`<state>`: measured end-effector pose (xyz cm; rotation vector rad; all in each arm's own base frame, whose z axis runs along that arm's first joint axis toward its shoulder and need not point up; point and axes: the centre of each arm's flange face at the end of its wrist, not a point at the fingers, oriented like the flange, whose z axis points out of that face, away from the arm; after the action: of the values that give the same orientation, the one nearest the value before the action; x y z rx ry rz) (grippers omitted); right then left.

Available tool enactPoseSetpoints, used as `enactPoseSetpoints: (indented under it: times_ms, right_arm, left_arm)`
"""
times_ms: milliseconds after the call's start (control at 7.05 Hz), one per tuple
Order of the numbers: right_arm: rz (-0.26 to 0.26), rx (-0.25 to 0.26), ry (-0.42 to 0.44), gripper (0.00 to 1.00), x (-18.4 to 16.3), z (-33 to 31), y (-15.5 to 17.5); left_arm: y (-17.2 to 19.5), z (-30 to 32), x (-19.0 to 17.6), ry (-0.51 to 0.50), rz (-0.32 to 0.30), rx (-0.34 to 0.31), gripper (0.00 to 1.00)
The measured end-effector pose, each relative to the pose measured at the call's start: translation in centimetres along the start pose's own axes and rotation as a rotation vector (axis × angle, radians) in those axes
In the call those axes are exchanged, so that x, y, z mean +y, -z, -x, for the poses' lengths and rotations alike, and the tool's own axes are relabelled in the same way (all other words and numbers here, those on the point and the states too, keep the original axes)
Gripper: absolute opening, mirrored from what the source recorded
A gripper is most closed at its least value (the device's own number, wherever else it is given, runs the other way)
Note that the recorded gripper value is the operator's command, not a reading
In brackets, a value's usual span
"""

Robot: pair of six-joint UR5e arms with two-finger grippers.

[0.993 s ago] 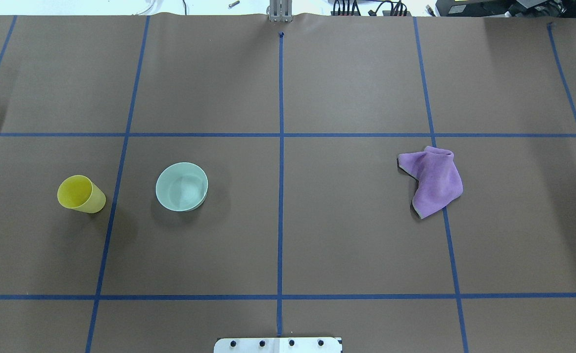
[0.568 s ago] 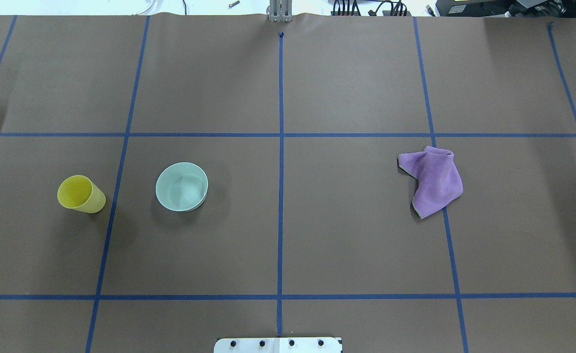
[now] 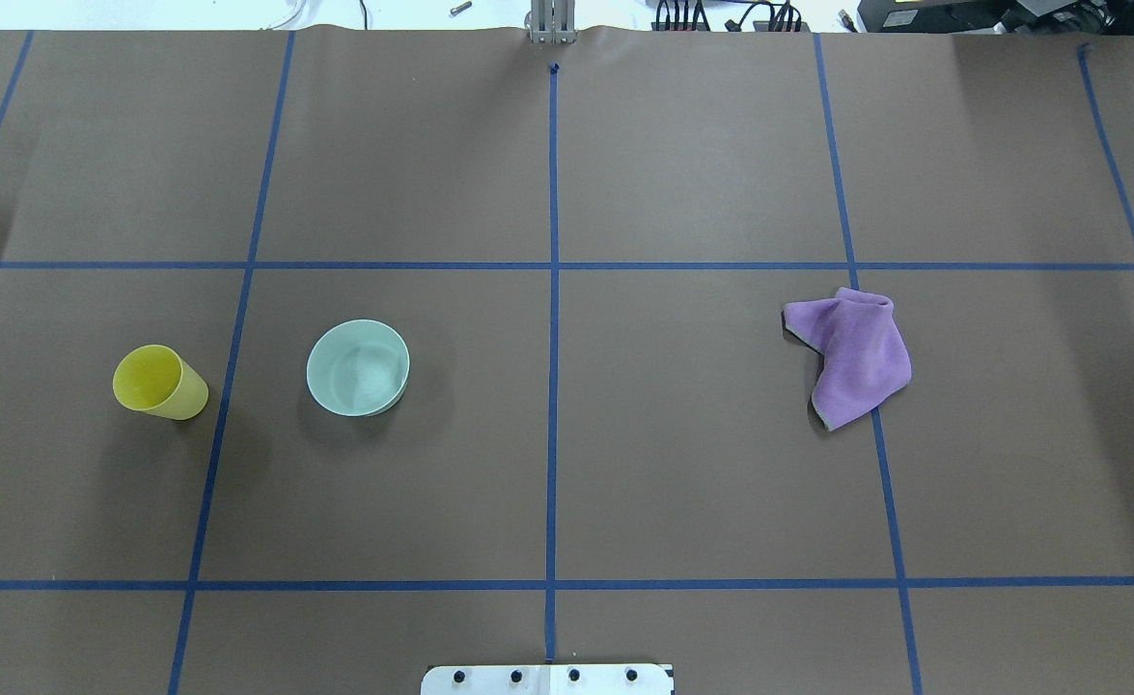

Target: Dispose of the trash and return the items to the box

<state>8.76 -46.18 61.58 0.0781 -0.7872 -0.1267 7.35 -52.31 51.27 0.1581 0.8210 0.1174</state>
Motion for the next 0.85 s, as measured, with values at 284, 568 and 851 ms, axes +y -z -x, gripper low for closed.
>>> enactPoseSetpoints:
  times_ms: [284, 568, 851]
  right_arm:
    - [-0.010, -0.015, 0.000, 1.00, 0.1, 1.3, 0.4]
    - [-0.002, -0.017, 0.005, 1.00, 0.1, 2.0, -0.1]
    - [0.006, -0.017, 0.008, 1.00, 0.2, 2.1, -0.5]
  left_arm:
    - [-2.9, -6.8, 0.2, 0.087, 0.048, 0.027, 0.98]
    - [-4.9, -11.1, 1.4, 0.105, 0.080, 0.029, 0.98]
    - [-7.7, -14.4, 3.0, 0.087, 0.121, 0.031, 0.98]
